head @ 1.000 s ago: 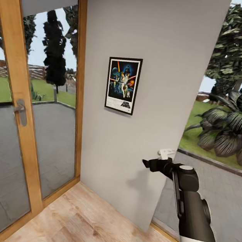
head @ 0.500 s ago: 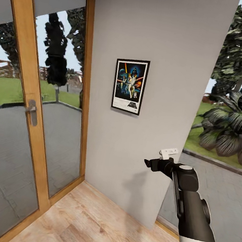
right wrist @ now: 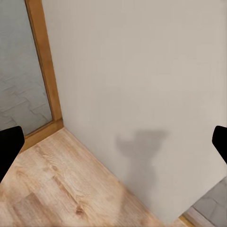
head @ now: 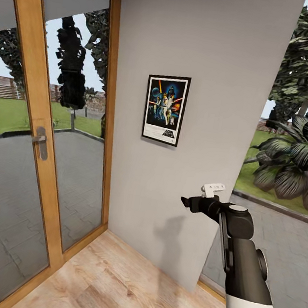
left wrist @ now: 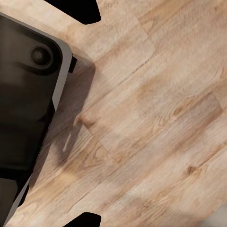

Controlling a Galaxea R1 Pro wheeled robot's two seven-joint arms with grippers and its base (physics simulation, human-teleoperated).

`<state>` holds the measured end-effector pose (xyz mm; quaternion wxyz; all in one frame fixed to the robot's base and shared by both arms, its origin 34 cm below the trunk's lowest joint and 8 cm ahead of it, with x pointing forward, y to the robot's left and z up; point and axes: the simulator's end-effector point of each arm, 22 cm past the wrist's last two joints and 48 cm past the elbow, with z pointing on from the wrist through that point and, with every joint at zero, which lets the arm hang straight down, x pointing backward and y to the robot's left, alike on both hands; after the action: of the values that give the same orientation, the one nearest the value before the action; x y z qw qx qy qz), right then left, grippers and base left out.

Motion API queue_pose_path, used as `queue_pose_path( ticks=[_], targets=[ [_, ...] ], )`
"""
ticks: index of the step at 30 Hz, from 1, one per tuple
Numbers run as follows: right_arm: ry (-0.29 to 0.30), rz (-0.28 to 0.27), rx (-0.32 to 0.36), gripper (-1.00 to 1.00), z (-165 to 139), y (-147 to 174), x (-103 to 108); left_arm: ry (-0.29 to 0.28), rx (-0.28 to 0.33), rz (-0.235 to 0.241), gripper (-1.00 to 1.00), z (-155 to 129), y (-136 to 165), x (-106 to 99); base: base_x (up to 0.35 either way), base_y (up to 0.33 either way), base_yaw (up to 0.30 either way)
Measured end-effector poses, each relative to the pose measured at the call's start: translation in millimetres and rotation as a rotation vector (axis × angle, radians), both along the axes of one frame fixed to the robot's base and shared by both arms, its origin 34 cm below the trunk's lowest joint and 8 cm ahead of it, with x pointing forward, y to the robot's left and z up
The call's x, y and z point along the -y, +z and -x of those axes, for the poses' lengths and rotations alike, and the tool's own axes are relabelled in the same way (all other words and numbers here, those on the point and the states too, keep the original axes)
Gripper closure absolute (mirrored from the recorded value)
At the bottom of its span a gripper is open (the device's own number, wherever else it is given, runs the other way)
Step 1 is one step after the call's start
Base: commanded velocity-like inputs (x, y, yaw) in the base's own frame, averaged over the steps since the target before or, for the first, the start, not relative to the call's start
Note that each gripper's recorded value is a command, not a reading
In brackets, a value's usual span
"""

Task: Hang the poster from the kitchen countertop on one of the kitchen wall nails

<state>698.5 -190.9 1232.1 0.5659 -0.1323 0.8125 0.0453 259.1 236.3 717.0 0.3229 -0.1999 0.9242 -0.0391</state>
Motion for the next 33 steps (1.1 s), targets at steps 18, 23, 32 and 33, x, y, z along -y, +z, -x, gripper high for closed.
queue_pose_path(
  ticks=[18, 23, 32, 33],
  targets=[
    [0.098, -0.303, -0.3, -1.0, 128.0, -304.1, -12.3, -0.011, -0.089, 0.029, -1.0, 42.9, -21.9, 11.2, 0.0, 0.0, 0.0],
    [0.107, -0.298, -0.37, -1.0, 195.4, -397.5, -7.7, -0.012, -0.088, 0.026, -1.0, 43.1, -21.9, 9.3, 0.0, 0.0, 0.0],
    [0.08, -0.3, -0.527, -1.0, 307.5, -503.4, 16.0, -0.011, -0.088, 0.023, -1.0, 43.3, -22.0, 7.5, 0.0, 0.0, 0.0],
    [0.077, -0.302, -0.528, -1.0, 308.4, -504.1, 17.0, -0.011, -0.087, 0.023, -1.0, 43.0, -21.8, 7.5, 0.0, 0.0, 0.0]
  ],
)
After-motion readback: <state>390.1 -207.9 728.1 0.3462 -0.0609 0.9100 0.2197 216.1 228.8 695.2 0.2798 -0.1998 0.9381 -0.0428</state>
